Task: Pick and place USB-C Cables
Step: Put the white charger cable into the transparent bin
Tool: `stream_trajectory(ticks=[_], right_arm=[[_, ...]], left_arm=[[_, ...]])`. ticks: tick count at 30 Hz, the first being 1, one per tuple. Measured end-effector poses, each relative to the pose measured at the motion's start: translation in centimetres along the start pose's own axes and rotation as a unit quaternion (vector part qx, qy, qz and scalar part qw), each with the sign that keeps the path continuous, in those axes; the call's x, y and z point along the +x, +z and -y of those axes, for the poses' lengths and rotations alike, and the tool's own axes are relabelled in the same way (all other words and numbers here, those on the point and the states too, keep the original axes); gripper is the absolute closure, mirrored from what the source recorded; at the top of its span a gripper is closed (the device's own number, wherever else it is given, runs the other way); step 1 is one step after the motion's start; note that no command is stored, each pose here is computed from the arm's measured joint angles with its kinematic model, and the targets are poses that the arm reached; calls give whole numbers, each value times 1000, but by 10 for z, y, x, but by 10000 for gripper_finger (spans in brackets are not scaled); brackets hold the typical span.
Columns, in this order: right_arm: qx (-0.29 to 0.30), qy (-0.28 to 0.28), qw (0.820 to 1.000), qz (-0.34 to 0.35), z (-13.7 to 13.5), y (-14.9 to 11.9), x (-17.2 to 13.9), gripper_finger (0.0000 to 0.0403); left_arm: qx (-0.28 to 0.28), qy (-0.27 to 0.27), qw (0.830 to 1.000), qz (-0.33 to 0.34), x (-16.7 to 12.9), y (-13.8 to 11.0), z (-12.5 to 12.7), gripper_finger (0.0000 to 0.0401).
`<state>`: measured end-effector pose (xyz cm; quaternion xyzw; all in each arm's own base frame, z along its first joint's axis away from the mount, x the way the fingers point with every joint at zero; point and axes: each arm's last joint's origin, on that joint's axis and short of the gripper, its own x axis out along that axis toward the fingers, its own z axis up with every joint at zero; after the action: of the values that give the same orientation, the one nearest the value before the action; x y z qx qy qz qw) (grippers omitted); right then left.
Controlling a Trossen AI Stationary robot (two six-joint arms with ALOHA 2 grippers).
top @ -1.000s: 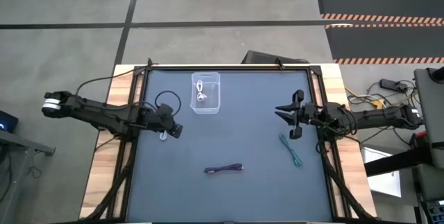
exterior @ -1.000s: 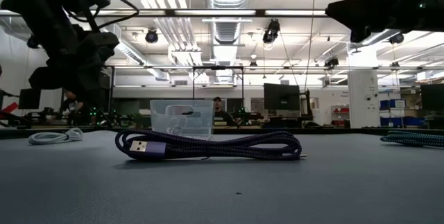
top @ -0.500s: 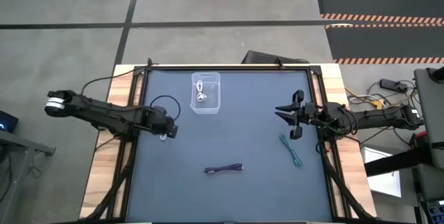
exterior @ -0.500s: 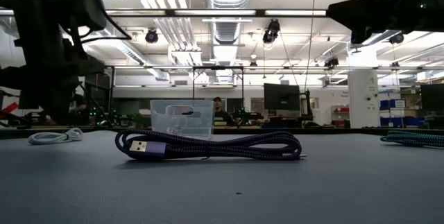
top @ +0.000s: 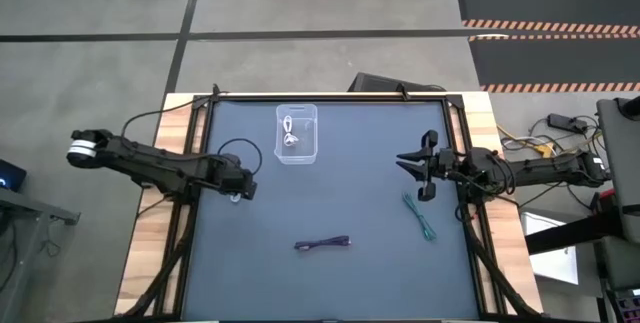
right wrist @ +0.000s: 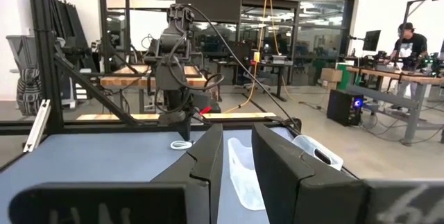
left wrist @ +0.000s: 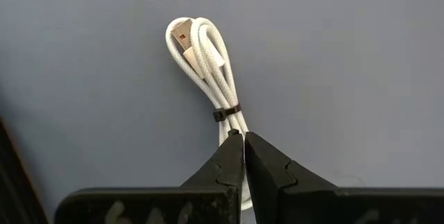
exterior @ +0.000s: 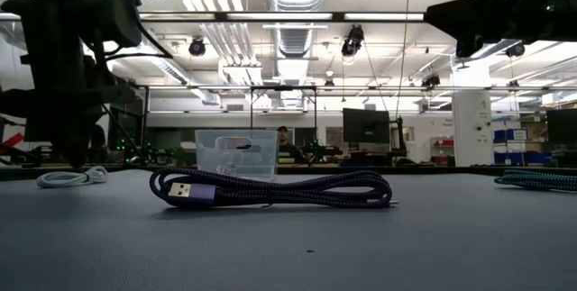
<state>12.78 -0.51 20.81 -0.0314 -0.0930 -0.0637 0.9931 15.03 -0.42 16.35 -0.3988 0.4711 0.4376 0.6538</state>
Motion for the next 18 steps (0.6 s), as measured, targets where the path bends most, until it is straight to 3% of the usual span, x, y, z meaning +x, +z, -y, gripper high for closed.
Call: stream_trajectory(ticks=[18], right_arm=[[5, 1, 1000, -8, 0, -2, 0, 335]], left_arm=[[25, 13, 1000, -1, 5, -1, -1, 386]])
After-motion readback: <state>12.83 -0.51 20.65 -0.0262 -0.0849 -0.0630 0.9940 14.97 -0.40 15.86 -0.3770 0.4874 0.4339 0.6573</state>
